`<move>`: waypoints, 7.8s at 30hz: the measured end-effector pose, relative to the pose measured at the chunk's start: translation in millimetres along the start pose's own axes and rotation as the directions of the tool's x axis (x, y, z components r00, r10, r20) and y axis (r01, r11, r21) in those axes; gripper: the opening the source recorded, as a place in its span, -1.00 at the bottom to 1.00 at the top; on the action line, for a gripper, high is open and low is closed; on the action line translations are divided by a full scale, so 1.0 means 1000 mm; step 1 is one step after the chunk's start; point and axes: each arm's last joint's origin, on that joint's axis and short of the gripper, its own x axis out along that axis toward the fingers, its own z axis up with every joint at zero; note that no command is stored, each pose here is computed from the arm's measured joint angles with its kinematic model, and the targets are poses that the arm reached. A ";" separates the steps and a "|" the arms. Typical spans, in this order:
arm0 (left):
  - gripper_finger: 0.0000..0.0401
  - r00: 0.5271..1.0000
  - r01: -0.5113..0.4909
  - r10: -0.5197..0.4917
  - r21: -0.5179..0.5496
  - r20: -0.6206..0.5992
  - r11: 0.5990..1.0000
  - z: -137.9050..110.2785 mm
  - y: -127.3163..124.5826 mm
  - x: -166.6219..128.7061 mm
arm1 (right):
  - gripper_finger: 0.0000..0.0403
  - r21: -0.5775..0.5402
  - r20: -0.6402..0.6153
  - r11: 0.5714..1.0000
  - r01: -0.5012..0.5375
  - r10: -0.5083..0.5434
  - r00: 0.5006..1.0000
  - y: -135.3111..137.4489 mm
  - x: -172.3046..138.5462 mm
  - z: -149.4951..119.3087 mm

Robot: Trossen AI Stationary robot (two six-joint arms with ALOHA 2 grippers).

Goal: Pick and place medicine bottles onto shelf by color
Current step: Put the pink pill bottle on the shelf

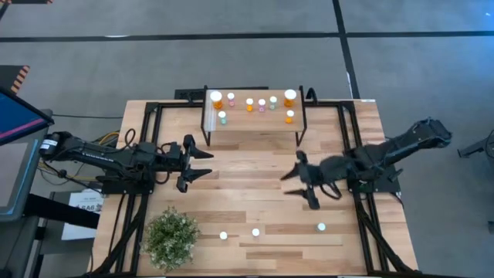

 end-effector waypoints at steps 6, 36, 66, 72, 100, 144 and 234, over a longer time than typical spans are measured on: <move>0.15 1.000 0.001 -0.001 0.001 0.001 1.000 0.000 0.000 0.000 | 0.17 -0.041 0.001 0.997 -0.071 0.071 0.997 0.027 0.018 -0.014; 0.15 0.997 0.068 -0.067 0.011 -0.047 0.998 -0.007 -0.009 0.012 | 0.17 -0.098 0.022 0.991 -0.091 0.094 0.995 0.040 0.050 -0.021; 0.15 0.819 0.304 -0.257 0.008 -0.512 0.953 -0.062 -0.083 0.119 | 0.17 -0.155 0.123 0.986 -0.058 0.078 0.989 0.057 0.010 -0.008; 0.15 0.783 0.357 -0.310 -0.019 -0.540 0.934 -0.067 -0.086 0.124 | 0.17 -0.156 0.120 0.986 -0.056 0.076 0.990 0.056 0.010 -0.008; 0.39 0.647 0.332 -0.227 0.000 -0.728 0.943 -0.140 -0.116 0.189 | 0.17 -0.148 0.117 0.987 -0.056 0.074 0.990 0.056 0.010 -0.009; -0.63 0.704 0.289 -0.171 0.058 -0.689 0.956 -0.118 -0.104 0.192 | 0.17 -0.136 0.129 0.990 -0.041 0.059 0.990 0.055 0.005 -0.007; -0.50 0.670 -0.483 0.497 0.184 -0.551 0.856 0.025 0.165 0.131 | 0.17 -0.123 0.172 0.988 0.091 -0.069 0.983 0.053 -0.021 -0.003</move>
